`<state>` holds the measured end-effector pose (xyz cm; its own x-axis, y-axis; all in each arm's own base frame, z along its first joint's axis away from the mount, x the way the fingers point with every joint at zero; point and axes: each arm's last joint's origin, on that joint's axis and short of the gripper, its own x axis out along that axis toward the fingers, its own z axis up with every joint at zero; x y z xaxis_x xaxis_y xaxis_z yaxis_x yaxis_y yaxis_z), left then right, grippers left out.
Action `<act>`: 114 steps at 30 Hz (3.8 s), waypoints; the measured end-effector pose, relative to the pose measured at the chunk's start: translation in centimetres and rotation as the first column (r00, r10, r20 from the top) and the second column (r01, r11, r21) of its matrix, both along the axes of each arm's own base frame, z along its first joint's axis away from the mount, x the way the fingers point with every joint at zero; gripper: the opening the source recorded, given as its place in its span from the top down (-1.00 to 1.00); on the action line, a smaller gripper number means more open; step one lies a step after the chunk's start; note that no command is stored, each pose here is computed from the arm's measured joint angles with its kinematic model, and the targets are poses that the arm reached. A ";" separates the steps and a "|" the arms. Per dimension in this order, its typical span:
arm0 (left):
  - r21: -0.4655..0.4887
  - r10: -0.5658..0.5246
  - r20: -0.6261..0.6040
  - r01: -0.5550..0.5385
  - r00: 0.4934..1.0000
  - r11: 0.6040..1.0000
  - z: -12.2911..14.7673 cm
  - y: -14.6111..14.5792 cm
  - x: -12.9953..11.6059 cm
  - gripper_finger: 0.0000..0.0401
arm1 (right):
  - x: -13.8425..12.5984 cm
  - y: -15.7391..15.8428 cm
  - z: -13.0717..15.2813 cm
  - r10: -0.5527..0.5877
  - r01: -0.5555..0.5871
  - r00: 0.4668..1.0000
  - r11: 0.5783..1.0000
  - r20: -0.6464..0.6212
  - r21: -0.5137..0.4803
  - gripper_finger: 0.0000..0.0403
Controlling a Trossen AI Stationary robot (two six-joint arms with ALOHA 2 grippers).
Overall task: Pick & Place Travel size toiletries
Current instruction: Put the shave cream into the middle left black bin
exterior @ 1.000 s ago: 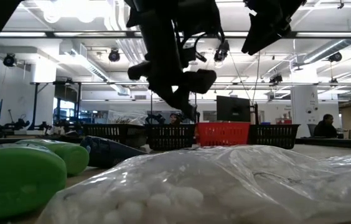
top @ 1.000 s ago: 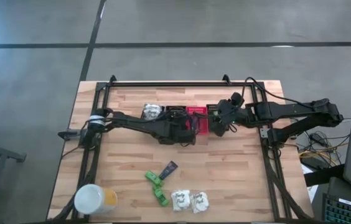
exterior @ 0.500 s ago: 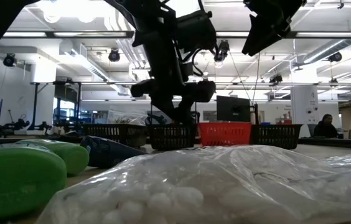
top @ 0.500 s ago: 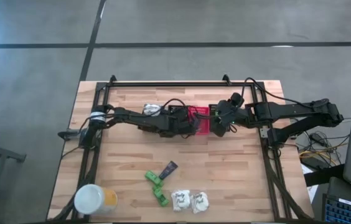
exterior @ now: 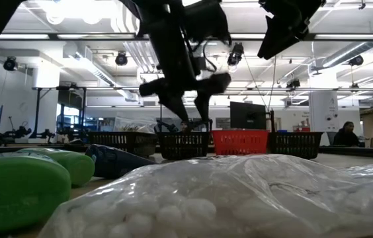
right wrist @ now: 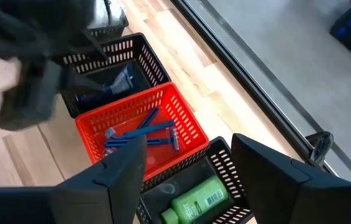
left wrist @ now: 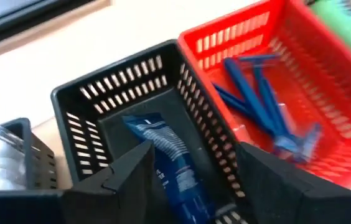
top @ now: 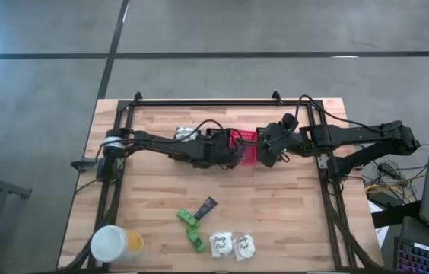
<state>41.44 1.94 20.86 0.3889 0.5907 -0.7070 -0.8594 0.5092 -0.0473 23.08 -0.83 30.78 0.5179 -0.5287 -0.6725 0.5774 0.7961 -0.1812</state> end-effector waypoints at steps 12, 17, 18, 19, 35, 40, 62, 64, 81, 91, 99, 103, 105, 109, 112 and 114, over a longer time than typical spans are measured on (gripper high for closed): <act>-0.369 -0.644 -0.017 0.594 0.765 0.715 3.4 -5.8 -4.9 -0.15 | -0.1 0.0 -0.1 0.008 -0.008 1.000 1.000 -0.020 0.005 -0.30; -0.484 -0.617 -0.043 0.524 0.786 0.701 1.3 -9.7 -7.2 -0.15 | -0.2 0.0 -0.3 0.008 -0.008 1.000 1.000 -0.027 0.005 -0.30; -0.501 -0.605 -0.043 0.506 0.795 0.702 1.0 -10.6 -7.6 -0.17 | -0.2 0.0 -0.4 0.009 -0.008 1.000 1.000 -0.028 0.005 -0.29; -0.517 -0.591 -0.037 0.491 0.806 0.701 0.7 -11.5 -7.8 -0.18 | -0.2 0.0 -0.4 0.008 -0.008 1.000 1.000 -0.030 0.005 -0.28; -0.605 -0.259 0.003 0.208 0.966 0.768 -0.1 -15.5 -8.6 -0.56 | 0.2 0.0 -0.4 0.042 -0.042 0.999 0.999 -0.021 -0.020 -0.21; -0.616 -0.260 -0.036 0.183 0.965 0.767 -1.0 -15.8 -8.0 -0.54 | 0.2 0.0 -0.4 0.043 -0.043 0.999 0.999 -0.020 -0.021 -0.27; -0.597 -0.392 -0.149 0.234 0.908 0.768 -5.0 -16.5 -7.0 -0.48 | 0.2 0.1 -0.5 0.056 -0.056 0.998 0.998 -0.020 0.002 -0.18; -0.591 -0.390 -0.151 0.234 0.908 0.772 -5.0 -16.5 -7.0 -0.43 | 0.2 0.1 -0.5 0.053 -0.053 0.998 0.999 -0.018 0.004 -0.21; -0.544 -0.369 -0.097 0.261 0.924 0.798 -3.5 -15.6 -6.7 0.37 | 0.2 0.1 -0.6 0.051 -0.051 0.999 0.999 -0.017 0.005 -0.16; -0.376 -0.062 0.096 0.094 0.993 0.922 2.3 -8.9 -6.4 0.37 | 0.2 0.1 -0.7 0.051 -0.051 0.998 0.999 -0.024 0.005 -0.10; -0.347 0.041 0.181 0.024 0.983 0.938 2.1 -0.8 -4.3 0.37 | 0.0 0.1 -1.4 0.027 -0.027 0.999 0.999 -0.028 0.023 -0.18; -0.341 0.085 0.161 -0.025 0.983 0.940 1.3 1.6 -4.2 0.37 | -0.1 0.1 -1.9 0.017 -0.016 0.999 0.999 -0.037 0.031 -0.23; -0.340 0.102 0.163 -0.041 0.981 0.940 1.3 2.4 -4.2 0.37 | -0.1 0.3 -2.0 0.023 -0.022 0.999 0.999 -0.036 0.030 -0.25; -0.343 0.104 0.149 -0.047 0.983 0.938 1.0 3.2 -4.3 0.37 | -0.1 0.6 -1.7 0.032 -0.031 0.999 0.999 -0.014 0.026 -0.28; -0.331 0.113 0.148 -0.058 0.983 0.942 1.0 3.4 -4.3 0.26 | -0.2 0.5 -1.4 0.031 -0.031 1.000 0.999 0.001 0.025 -0.28; -0.309 0.124 0.147 -0.074 0.981 0.948 1.0 3.5 -4.3 0.11 | -0.3 0.5 -1.4 0.030 -0.030 1.000 0.999 0.006 0.024 -0.26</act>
